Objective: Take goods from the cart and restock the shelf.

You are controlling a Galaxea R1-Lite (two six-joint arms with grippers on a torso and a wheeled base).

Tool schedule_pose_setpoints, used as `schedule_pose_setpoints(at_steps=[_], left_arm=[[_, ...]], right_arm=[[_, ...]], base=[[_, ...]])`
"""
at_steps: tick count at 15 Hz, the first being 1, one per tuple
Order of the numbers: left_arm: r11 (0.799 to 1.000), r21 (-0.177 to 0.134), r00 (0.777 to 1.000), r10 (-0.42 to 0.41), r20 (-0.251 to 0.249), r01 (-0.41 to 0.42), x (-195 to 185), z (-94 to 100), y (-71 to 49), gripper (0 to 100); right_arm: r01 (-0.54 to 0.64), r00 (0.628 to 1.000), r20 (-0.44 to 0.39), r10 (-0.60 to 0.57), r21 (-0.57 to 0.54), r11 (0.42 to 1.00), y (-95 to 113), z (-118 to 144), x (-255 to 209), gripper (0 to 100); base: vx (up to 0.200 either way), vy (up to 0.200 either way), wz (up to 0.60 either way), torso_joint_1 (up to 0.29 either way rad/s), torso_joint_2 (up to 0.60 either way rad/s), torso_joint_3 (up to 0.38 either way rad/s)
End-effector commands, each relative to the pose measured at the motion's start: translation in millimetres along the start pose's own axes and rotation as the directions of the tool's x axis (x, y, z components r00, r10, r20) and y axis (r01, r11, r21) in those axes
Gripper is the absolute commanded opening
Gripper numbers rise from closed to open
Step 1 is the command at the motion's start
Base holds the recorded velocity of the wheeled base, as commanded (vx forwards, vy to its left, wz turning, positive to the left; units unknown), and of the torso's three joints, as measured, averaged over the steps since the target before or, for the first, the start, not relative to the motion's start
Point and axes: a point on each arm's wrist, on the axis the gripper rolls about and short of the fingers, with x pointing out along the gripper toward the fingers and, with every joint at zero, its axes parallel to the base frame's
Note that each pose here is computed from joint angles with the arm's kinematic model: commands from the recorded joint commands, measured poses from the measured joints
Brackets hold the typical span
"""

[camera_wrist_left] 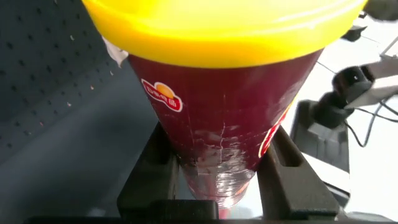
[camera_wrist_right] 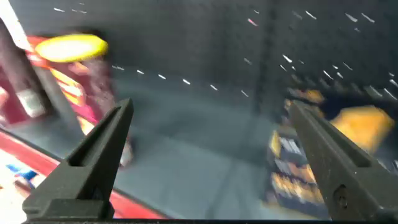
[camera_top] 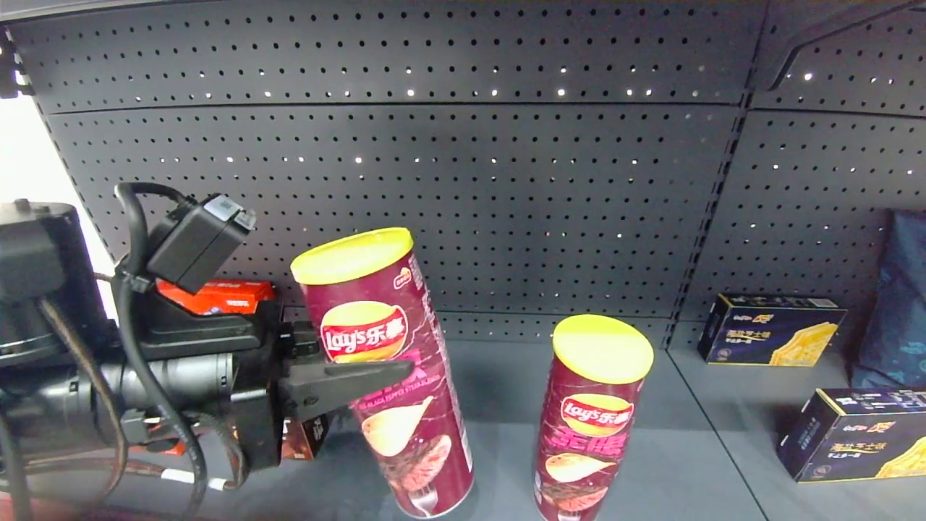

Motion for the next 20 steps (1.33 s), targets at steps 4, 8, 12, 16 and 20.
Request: schedule_pose_setpoints(at_steps=[4,8,12,16,20], left_arm=[[1.0,-0.022,0.999,0.005,-0.039,-0.006,31,-7.2,29.3,0],[1.0,0.003,0.998,0.03,-0.057,-0.03,48,-20.1,47.1,0],[0.999,0.011,0.998,0.037,-0.047,-0.036,66,-14.1,63.0,0],[0.999,0.035,0.999,0.034,-0.021,-0.033,89,-1.6,81.6,0],[0.998,0.061,0.999,0.034,-0.038,-0.031,107,-8.9,97.6,0]], right_arm=[[0.1,0.994,0.045,-0.099,-0.018,0.995,3,-34,-46,100],[0.163,0.985,0.055,-0.161,-0.037,0.986,2,-61,-51,100],[0.202,0.979,0.032,-0.201,-0.051,0.978,0,-73,-48,100],[0.277,0.96,-0.024,-0.279,-0.076,0.958,-3,-91,-45,100],[0.275,0.959,-0.05,-0.279,-0.073,0.959,-3,-94,-45,100]], base=[[0.0,0.0,0.0,0.0,0.0,0.0],[0.0,0.0,0.0,0.0,0.0,0.0],[0.0,0.0,0.0,0.0,0.0,0.0],[0.0,0.0,0.0,0.0,0.0,0.0],[0.0,0.0,0.0,0.0,0.0,0.0]])
